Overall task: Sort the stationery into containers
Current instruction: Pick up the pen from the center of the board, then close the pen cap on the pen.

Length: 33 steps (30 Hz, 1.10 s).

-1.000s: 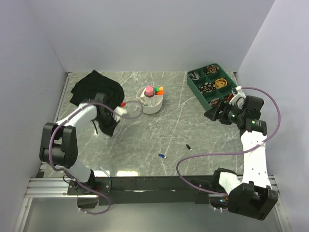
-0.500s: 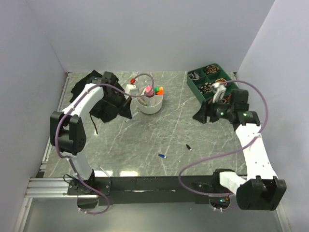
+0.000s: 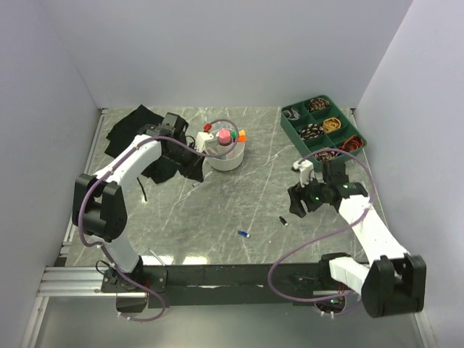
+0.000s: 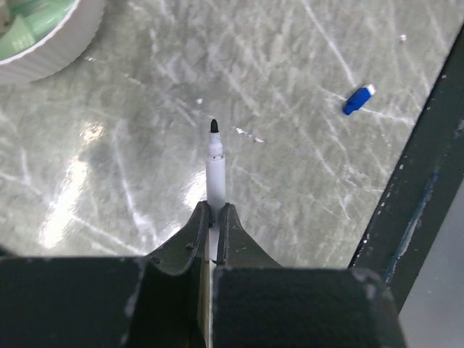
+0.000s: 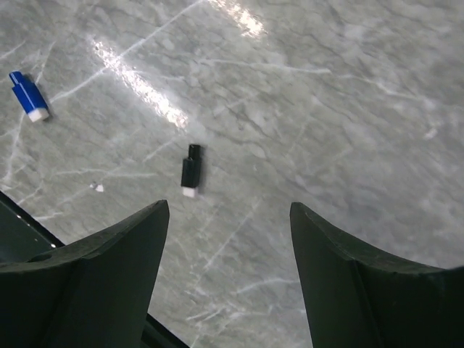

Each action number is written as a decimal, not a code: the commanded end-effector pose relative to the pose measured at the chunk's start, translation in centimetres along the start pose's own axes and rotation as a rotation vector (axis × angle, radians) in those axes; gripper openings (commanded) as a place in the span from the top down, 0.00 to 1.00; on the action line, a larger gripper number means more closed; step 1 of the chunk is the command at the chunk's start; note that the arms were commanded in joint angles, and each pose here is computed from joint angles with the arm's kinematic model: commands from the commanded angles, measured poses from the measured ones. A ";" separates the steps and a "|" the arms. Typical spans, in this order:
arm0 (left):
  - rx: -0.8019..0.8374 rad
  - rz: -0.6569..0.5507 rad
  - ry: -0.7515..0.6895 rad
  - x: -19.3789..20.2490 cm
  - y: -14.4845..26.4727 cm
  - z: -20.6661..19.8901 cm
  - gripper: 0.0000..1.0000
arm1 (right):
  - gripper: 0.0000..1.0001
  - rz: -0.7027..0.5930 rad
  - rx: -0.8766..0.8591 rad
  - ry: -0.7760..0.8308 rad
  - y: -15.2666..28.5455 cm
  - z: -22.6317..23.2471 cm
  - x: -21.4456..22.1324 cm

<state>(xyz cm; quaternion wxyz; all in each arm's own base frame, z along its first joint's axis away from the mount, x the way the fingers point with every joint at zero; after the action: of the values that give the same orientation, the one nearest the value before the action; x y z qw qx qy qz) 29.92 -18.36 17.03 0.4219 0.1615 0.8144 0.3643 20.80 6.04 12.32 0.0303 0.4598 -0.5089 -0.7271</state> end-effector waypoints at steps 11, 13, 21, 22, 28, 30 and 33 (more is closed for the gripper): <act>-0.102 -0.055 -0.027 -1.5 0.7 1.3 0.99 | 0.25 0.109 0.028 0.182 -3.8 1.8 1.3; -0.105 -0.051 -0.023 -1.5 0.5 1.5 0.99 | 0.26 0.127 0.019 0.197 -4.2 2.1 1.8; -0.107 -0.050 -0.009 -1.0 0.3 1.5 0.99 | 0.32 0.142 0.024 0.236 -5.1 2.4 2.0; -0.104 -0.049 -0.006 -0.9 0.2 1.5 0.99 | 0.32 0.145 0.021 0.236 -5.2 2.4 1.9; -0.112 -0.055 0.006 -1.0 0.0 1.7 0.99 | 0.37 0.157 -0.017 0.260 -5.6 3.4 1.8; -0.115 -0.055 0.008 -0.9 0.1 1.6 0.98 | 0.41 0.176 -0.030 0.265 -5.9 3.7 2.1; -0.118 -0.055 0.009 -0.8 0.1 1.6 0.98 | 0.44 0.190 -0.033 0.270 -6.1 3.8 2.2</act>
<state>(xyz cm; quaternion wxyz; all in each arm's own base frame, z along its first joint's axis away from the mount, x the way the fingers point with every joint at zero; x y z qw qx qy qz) 31.50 -18.02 16.17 0.4241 0.1276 0.8018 0.4012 18.75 9.96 6.16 0.1766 0.4919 -0.5295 -0.6681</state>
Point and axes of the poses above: each gripper's point midway between its finger pads, its own y axis back along the fingers, its own z axis along the line the jaws close on, x = y × z, the point moved 4 cm from there along y, back along the fingers, and after that the axes turned 6 degrees about y, right-handed, at the moved point
